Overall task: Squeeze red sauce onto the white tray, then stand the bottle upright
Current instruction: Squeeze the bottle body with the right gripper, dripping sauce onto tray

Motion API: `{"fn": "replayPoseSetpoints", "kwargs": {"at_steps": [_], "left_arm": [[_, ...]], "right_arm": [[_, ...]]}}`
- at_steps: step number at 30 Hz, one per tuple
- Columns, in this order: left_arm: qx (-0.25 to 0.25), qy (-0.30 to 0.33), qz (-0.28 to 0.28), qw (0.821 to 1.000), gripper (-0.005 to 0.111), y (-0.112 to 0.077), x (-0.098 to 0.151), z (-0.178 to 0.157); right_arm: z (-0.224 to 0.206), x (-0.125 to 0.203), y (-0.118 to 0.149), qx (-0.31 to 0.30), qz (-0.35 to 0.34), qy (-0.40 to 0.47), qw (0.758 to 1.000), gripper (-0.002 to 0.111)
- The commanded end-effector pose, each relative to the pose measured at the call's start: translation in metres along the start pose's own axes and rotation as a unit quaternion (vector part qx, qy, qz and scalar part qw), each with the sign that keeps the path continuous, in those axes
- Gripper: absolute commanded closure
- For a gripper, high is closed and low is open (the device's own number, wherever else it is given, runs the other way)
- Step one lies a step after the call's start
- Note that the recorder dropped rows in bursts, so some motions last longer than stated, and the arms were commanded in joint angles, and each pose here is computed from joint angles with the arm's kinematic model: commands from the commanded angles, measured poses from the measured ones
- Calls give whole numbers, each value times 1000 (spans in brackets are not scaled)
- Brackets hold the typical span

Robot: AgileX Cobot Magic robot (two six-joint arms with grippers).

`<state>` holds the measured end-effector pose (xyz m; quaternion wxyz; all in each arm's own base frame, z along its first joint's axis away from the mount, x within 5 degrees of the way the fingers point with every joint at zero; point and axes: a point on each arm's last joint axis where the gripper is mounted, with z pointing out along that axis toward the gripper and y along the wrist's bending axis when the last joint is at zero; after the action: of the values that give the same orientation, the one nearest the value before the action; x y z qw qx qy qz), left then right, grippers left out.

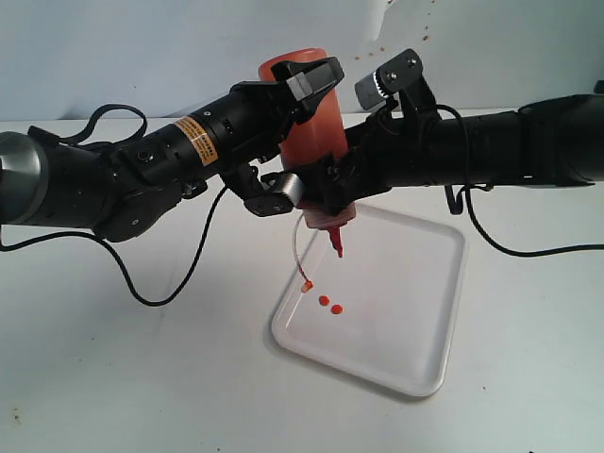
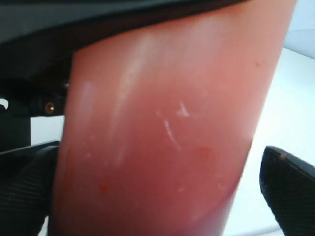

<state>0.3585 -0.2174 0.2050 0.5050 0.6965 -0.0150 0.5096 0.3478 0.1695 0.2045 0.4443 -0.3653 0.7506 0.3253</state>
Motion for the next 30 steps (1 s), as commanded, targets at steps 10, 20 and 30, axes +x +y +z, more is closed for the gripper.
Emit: {"fn": "replayPoseSetpoints", "kwargs": {"at_steps": [10, 20, 30], "left_arm": [[-31, 30, -17, 999, 107, 12, 10, 1], [-30, 30, -17, 999, 107, 12, 10, 1], [-30, 30, -17, 999, 107, 12, 10, 1]], "right_arm": [[2, -1, 0, -1, 2, -1, 1000, 104], [2, -1, -1, 7, 4, 2, 1000, 108], [2, -1, -1, 6, 3, 2, 1000, 96]]}}
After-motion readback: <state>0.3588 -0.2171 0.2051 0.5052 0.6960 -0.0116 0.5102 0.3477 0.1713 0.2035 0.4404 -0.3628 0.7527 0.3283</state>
